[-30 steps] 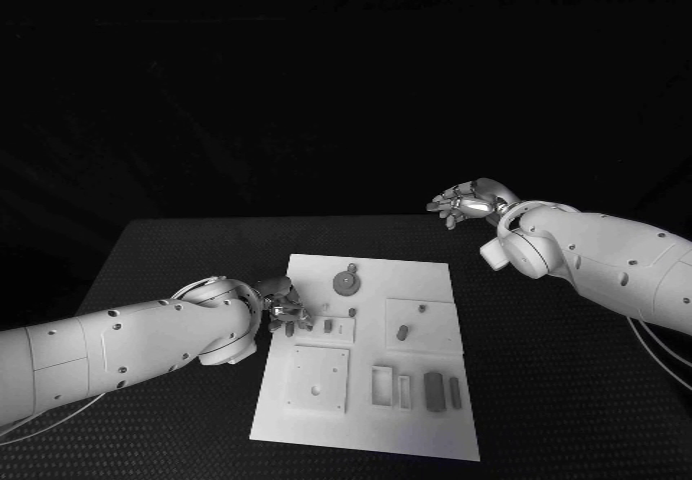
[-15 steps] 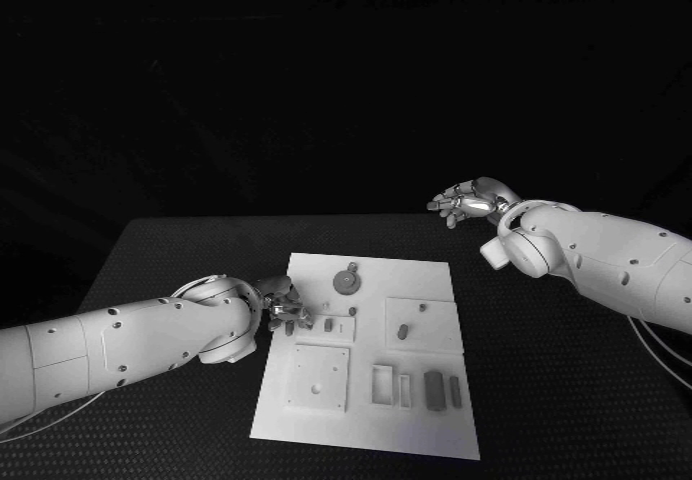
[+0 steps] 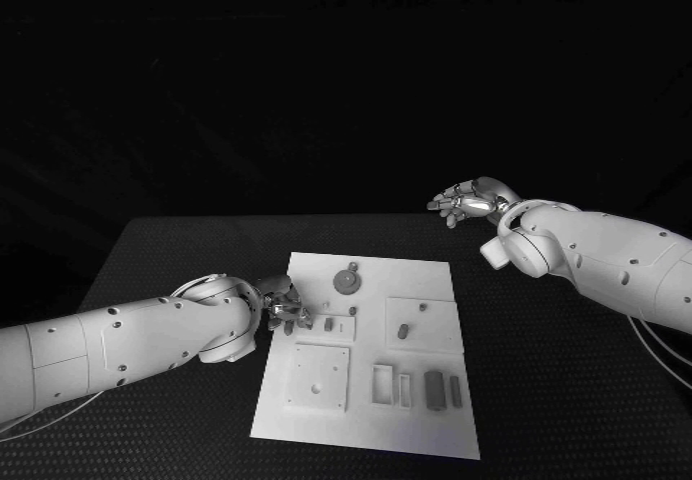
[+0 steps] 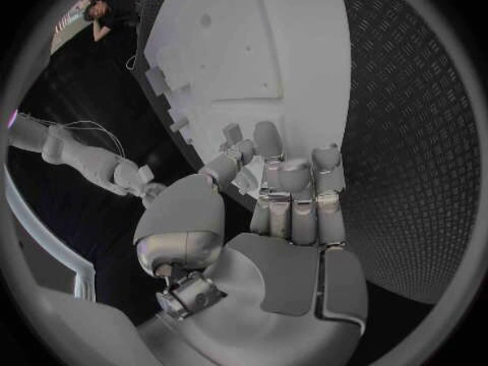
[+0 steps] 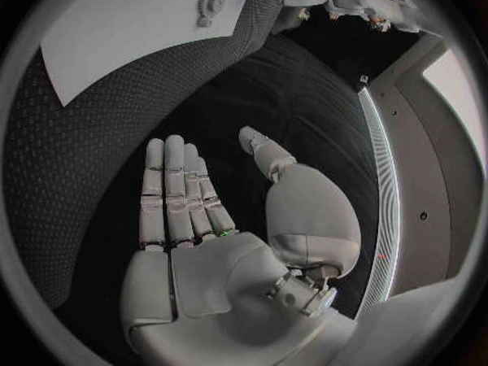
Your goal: Assemble the parts on the task board
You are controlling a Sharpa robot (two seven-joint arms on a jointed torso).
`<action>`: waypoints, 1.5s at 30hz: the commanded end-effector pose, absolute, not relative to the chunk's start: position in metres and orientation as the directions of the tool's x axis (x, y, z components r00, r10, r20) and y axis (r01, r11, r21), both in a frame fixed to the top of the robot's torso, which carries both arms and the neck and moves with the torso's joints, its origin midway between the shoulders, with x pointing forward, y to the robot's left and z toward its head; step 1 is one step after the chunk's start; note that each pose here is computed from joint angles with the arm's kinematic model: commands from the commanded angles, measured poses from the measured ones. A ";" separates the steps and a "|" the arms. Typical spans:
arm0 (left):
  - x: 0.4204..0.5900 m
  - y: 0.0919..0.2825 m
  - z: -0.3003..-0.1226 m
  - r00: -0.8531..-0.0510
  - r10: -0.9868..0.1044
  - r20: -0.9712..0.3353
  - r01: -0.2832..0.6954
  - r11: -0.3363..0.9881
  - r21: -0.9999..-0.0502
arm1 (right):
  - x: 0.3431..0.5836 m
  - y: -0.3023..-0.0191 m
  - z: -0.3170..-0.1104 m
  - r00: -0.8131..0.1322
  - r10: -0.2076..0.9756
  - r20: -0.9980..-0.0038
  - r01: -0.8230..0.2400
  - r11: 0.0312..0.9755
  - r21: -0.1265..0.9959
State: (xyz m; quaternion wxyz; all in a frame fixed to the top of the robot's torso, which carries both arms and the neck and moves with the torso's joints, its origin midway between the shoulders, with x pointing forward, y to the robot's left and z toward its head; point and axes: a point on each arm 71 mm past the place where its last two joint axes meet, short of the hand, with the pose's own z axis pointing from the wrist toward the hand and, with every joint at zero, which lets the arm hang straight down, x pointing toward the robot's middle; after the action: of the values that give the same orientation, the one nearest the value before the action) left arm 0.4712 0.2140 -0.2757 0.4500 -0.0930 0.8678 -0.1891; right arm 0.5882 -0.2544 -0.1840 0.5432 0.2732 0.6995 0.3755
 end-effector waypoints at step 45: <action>0.471 0.194 -0.286 -0.641 -0.233 -0.731 0.047 0.939 -0.340 | 0.588 -0.252 -0.184 -0.275 0.787 -0.552 -0.034 0.566 0.824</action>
State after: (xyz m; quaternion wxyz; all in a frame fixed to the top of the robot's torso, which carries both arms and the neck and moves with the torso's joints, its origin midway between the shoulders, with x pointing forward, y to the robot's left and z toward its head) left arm 0.4782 0.2032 -0.2764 0.4471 -0.0718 0.8763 -0.1647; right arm 0.5881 -0.2537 -0.1841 0.5426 0.2729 0.6998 0.3760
